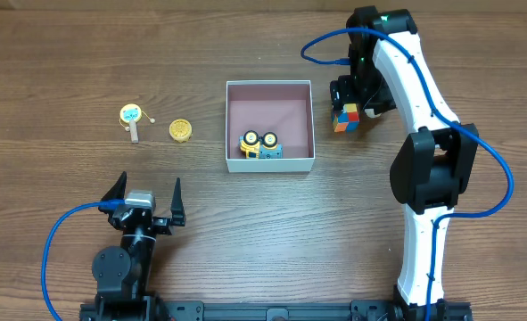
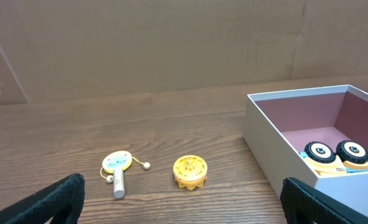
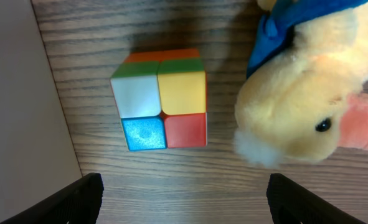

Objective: Pack container
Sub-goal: 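Grasp the plush toy with the right gripper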

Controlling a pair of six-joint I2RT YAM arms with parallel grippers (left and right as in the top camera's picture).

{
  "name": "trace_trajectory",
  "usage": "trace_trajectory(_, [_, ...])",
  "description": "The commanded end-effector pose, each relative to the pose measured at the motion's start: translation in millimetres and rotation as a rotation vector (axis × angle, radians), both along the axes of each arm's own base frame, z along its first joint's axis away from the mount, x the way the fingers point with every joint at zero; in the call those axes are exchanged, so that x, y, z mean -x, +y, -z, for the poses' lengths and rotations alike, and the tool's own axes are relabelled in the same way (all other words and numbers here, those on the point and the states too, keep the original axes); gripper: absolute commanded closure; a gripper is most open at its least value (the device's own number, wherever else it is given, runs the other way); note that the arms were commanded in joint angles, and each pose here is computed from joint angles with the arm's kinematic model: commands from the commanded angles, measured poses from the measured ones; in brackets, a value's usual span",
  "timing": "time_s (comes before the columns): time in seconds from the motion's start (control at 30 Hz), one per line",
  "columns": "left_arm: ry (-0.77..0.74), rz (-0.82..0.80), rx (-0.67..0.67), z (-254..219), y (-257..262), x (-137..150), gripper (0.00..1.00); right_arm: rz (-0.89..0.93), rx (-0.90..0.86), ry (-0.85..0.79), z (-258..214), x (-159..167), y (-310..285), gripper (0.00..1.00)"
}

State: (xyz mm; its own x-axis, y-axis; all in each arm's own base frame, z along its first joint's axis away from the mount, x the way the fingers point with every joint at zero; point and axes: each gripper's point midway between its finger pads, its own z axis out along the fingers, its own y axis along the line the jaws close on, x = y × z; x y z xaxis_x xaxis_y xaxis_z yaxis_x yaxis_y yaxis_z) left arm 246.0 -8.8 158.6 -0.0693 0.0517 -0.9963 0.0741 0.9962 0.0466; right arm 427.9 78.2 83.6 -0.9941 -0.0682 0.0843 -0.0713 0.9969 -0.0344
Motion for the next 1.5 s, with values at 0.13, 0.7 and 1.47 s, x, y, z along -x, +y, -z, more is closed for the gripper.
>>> trace_trajectory(0.13, [-0.004, -0.019, 0.009, 0.7, 3.8, -0.1, 0.00, 0.012, 0.043, -0.040, -0.6, -8.7, -4.6, 0.14])
trace_trajectory(0.7, [-0.004, -0.019, 0.009, 0.7, 3.8, -0.1, 0.00, 0.292, 0.100, -0.143, -1.4, -36.3, -74.8, 0.13])
trace_trajectory(1.47, [-0.004, -0.019, 0.009, 0.7, 3.8, -0.1, 0.00, 0.246, 0.047, -0.113, 33.6, -41.9, -68.5, 0.14])
